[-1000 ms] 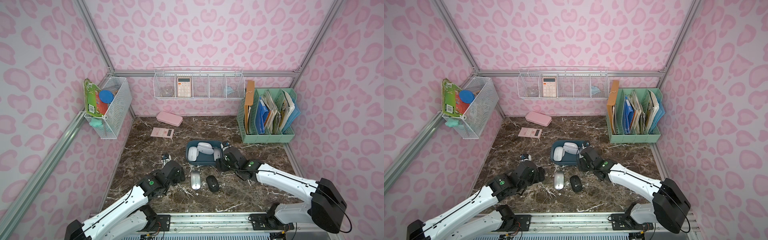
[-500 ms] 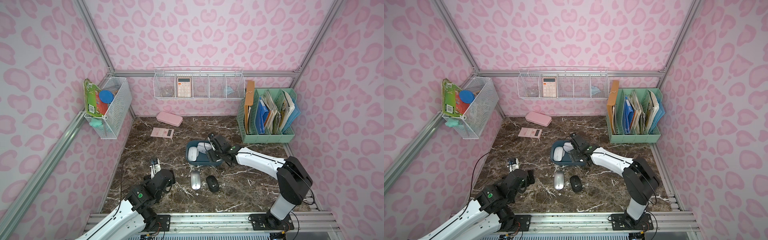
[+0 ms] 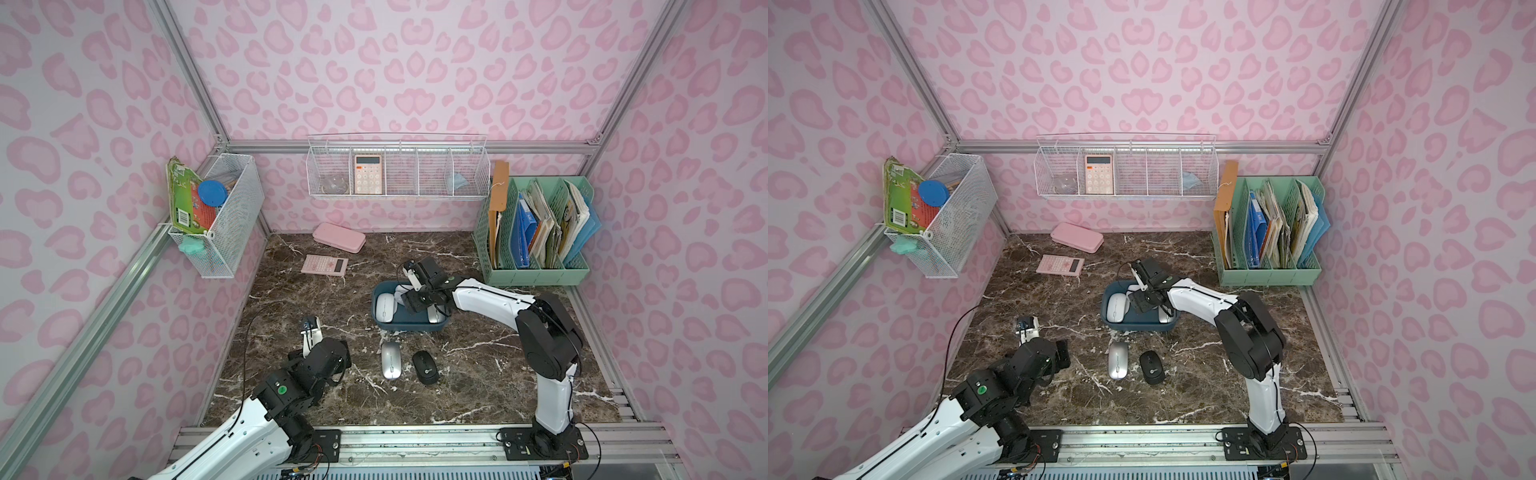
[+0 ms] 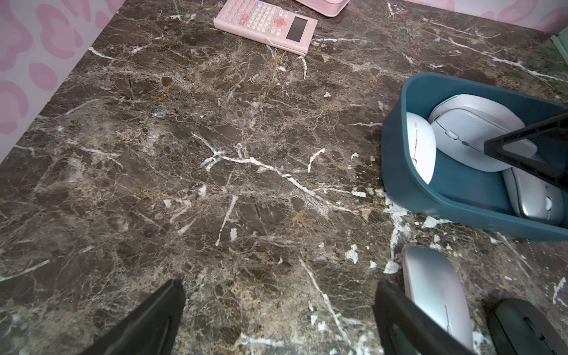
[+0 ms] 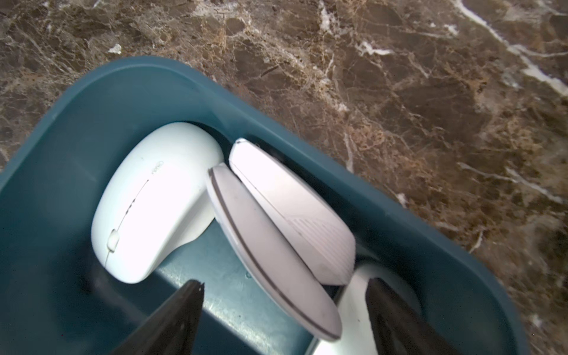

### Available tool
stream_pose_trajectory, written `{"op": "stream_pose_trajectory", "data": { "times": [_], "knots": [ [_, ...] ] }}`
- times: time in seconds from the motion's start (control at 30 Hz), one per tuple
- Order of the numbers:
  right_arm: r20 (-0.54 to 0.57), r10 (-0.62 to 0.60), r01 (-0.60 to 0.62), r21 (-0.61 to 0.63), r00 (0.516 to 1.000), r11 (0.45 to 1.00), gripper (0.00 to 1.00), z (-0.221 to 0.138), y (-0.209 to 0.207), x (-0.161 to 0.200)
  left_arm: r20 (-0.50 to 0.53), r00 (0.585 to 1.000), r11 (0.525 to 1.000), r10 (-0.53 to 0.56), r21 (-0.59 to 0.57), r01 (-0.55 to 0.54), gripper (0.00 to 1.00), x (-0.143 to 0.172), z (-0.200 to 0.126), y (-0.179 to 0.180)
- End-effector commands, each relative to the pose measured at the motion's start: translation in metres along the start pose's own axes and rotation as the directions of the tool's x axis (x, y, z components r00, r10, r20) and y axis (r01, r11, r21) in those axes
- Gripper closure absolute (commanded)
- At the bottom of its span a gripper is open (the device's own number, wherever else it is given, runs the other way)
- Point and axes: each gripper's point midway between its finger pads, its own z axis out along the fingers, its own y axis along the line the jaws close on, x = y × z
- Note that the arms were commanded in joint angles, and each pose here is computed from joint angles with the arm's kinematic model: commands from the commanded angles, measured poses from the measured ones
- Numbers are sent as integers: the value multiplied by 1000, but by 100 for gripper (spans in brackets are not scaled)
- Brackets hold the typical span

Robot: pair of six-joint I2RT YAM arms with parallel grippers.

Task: Take out the mouse from the storage box
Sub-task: Pick up the mouse from the storage box.

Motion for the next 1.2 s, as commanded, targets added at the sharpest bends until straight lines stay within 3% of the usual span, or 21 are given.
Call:
{"op": "stream_pose_trajectory", "data": {
  "times": [0.0, 0.3, 0.5, 0.7, 0.83, 0.97, 1.17],
  "knots": [
    [-22, -25, 25, -26, 999, 999, 24, 2, 10, 2, 17, 1000, 1000, 3, -5, -3, 1, -5, 0, -1],
    [-31, -70, 68, -46, 997, 997, 40, 4, 28, 6, 9, 1000, 1000, 13, -21, -13, 1, -4, 3, -2],
    [-60, -75, 74, -25, 995, 997, 43, 14, 25, 10, 8, 1000, 1000, 15, -25, -15, 1, -4, 4, -2],
    [-78, -85, 85, 0, 993, 996, 39, 18, 24, 16, 9, 1000, 1000, 15, -27, -15, 1, -4, 4, -1],
    [-82, -85, 86, 5, 993, 996, 48, 17, 24, 17, 8, 1000, 1000, 15, -26, -15, 1, -4, 4, -2],
    [-56, -79, 79, -6, 995, 997, 68, 6, 27, 11, 9, 1000, 1000, 16, -27, -16, 1, -4, 4, -2],
    [-30, -51, 50, -46, 998, 998, 70, -2, 35, 6, 12, 1000, 1000, 15, -25, -14, 1, -5, 4, -2]
  ]
}}
